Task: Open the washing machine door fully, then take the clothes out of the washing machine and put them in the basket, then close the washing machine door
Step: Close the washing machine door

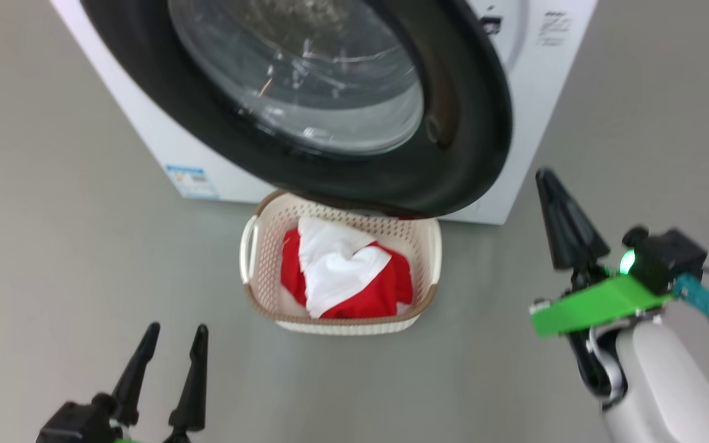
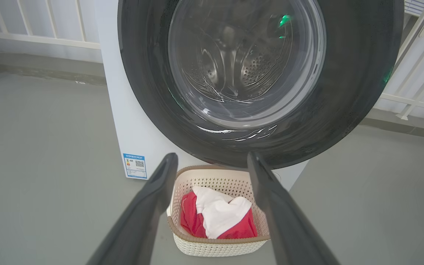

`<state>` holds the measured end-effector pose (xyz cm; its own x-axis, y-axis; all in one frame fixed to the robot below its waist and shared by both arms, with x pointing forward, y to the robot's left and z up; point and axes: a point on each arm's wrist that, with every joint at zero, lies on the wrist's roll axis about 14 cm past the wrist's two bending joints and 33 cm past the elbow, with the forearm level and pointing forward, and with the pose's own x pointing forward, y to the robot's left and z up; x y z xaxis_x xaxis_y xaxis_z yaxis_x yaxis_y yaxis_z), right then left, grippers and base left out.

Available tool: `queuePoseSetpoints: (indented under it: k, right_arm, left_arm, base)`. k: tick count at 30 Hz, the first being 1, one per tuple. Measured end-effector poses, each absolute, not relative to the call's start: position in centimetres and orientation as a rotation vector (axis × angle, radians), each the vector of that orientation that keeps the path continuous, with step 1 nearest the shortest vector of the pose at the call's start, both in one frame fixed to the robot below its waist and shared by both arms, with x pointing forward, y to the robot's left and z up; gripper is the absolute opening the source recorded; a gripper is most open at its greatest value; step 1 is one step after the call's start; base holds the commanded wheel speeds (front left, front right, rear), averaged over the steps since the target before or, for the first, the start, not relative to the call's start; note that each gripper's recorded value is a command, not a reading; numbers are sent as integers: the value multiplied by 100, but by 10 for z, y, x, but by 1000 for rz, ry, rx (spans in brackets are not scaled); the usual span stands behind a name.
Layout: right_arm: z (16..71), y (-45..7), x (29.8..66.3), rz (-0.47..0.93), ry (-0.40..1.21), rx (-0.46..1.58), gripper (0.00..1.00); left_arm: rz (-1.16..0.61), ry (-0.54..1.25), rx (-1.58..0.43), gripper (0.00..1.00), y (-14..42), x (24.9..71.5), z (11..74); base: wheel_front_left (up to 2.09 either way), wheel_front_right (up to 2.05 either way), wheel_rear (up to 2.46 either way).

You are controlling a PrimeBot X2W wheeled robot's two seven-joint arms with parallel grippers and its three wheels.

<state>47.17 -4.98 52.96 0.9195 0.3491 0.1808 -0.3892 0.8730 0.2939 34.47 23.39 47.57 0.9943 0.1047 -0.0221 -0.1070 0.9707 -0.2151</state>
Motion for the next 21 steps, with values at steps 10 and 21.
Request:
queuePoseSetpoints:
  k: [10, 21]
  right_arm:
    - [521, -18, 519, 444, -125, 326, 0]
    - [495, -2, 555, 451, -107, 337, 0]
  left_arm:
    - [142, 31, -241, 100, 242, 363, 467]
    - [171, 51, -243, 100, 251, 383, 457]
  base:
    - [0, 0, 0]
    - [0, 0, 0]
